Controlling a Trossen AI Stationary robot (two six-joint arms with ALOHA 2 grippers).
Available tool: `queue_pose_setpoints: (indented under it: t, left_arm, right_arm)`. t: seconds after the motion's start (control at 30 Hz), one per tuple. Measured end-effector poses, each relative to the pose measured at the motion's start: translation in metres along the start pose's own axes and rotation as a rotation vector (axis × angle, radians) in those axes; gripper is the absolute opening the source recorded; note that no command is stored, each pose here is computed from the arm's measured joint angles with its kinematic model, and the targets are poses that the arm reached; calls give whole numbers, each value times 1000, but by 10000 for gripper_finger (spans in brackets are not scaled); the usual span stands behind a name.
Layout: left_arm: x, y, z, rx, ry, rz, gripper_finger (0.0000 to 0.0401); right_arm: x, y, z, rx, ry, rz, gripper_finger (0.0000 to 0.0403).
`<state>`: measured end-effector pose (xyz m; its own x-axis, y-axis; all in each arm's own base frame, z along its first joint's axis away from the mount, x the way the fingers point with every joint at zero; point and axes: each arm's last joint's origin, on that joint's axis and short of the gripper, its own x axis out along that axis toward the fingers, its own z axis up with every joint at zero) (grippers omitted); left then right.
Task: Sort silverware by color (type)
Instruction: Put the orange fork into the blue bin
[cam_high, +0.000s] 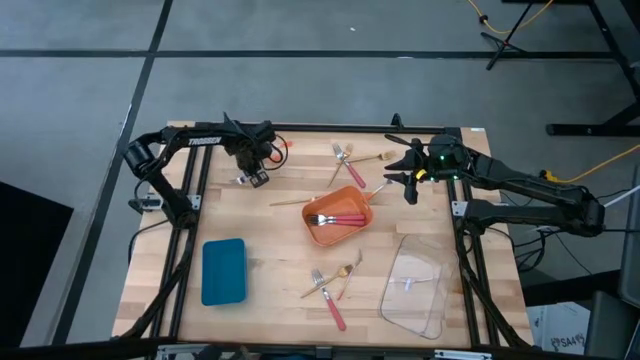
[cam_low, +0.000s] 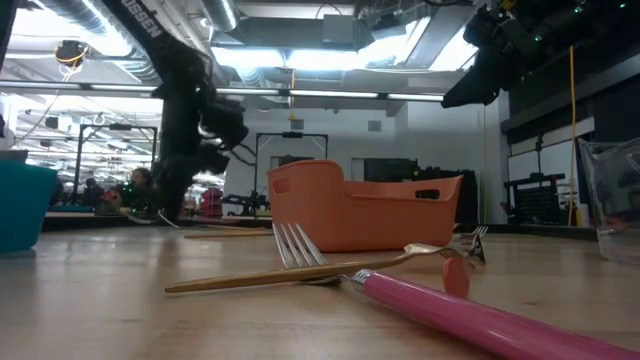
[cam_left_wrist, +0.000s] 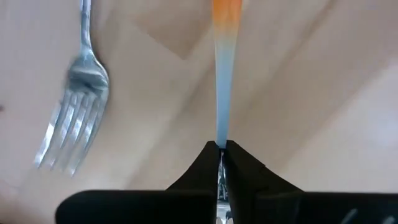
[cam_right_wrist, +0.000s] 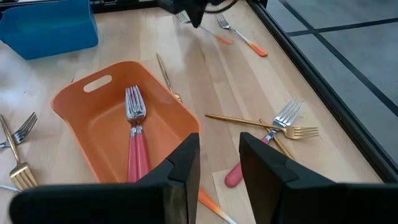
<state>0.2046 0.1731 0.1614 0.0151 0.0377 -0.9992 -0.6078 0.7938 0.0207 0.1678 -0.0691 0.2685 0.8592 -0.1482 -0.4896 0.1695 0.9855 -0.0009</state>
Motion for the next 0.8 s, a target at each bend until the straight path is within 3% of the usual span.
queue_pose_setpoints:
  t: [0.33, 0.8]
  left_arm:
    - [-56, -40, -6, -102, -113, -67, 5]
    - [-126, -106, -72, -297, -285, -245, 5]
  right_arm:
    - [0, 0, 0, 0, 0, 0, 101]
    - [0, 0, 0, 0, 2, 0, 101]
